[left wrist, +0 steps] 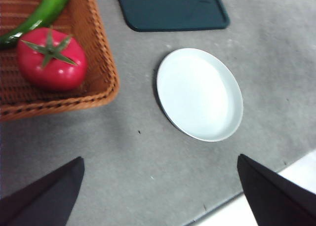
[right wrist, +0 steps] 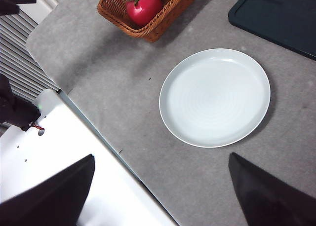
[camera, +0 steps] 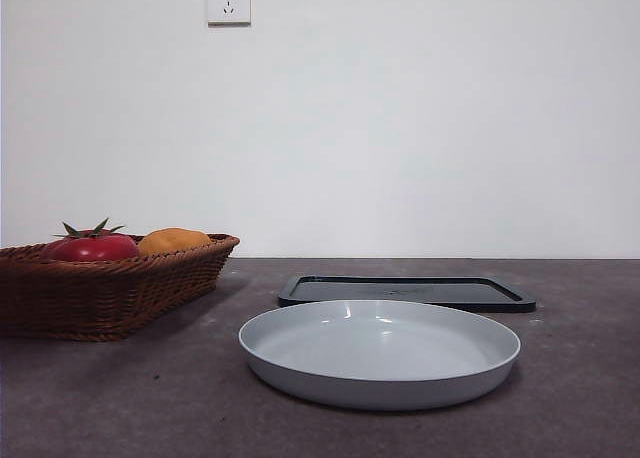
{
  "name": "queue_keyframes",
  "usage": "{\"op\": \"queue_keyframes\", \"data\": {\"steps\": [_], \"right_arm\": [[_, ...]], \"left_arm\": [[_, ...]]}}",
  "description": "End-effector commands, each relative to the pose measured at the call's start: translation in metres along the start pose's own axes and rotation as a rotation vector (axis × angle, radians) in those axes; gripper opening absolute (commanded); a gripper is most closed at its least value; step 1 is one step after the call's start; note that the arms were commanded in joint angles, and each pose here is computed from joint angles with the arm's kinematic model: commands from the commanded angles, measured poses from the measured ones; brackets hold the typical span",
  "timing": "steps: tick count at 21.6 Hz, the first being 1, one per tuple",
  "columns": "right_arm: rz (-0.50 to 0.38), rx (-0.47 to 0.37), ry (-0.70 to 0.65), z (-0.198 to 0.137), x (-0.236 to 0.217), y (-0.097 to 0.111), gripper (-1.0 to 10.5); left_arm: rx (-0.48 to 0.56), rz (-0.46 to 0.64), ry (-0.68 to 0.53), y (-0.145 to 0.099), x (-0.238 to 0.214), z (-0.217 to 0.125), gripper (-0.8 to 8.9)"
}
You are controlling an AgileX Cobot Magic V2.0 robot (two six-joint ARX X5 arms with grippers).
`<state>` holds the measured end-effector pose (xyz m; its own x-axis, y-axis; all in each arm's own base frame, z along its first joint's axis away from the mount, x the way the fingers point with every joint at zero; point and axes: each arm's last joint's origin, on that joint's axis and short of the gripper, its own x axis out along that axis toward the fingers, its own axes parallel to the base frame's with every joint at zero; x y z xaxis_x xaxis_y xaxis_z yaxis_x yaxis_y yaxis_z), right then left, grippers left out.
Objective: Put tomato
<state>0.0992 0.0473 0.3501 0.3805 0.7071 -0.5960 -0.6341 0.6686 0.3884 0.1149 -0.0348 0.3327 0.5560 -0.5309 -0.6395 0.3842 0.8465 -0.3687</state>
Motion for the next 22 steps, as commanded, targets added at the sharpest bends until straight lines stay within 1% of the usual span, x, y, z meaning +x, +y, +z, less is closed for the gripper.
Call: {"op": "queue_keyframes", "data": {"steps": [1, 7, 13, 17, 22], "right_arm": [[0.003, -0.021, -0.014, 0.004, -0.002, 0.002, 4.3], [0.003, -0.021, -0.014, 0.004, -0.002, 0.002, 4.3], [0.003, -0.02, -0.014, 0.004, -0.002, 0.002, 4.3], [0.003, -0.018, -0.014, 0.004, -0.002, 0.002, 4.3], [0.003, -0.018, -0.014, 0.004, -0.002, 0.002, 4.3]], "left_arm": [[0.032, 0.026, -0.032, 0.0, 0.001, 0.01, 5.05], [0.043, 0.095, -0.064, 0.009, 0.021, 0.029, 5.05], [0.061, 0.181, -0.081, 0.024, 0.054, 0.052, 5.05], [0.095, 0.189, -0.061, 0.035, 0.081, 0.063, 5.04], [0.109, 0.22, -0.017, 0.049, 0.112, 0.069, 5.04]]}}
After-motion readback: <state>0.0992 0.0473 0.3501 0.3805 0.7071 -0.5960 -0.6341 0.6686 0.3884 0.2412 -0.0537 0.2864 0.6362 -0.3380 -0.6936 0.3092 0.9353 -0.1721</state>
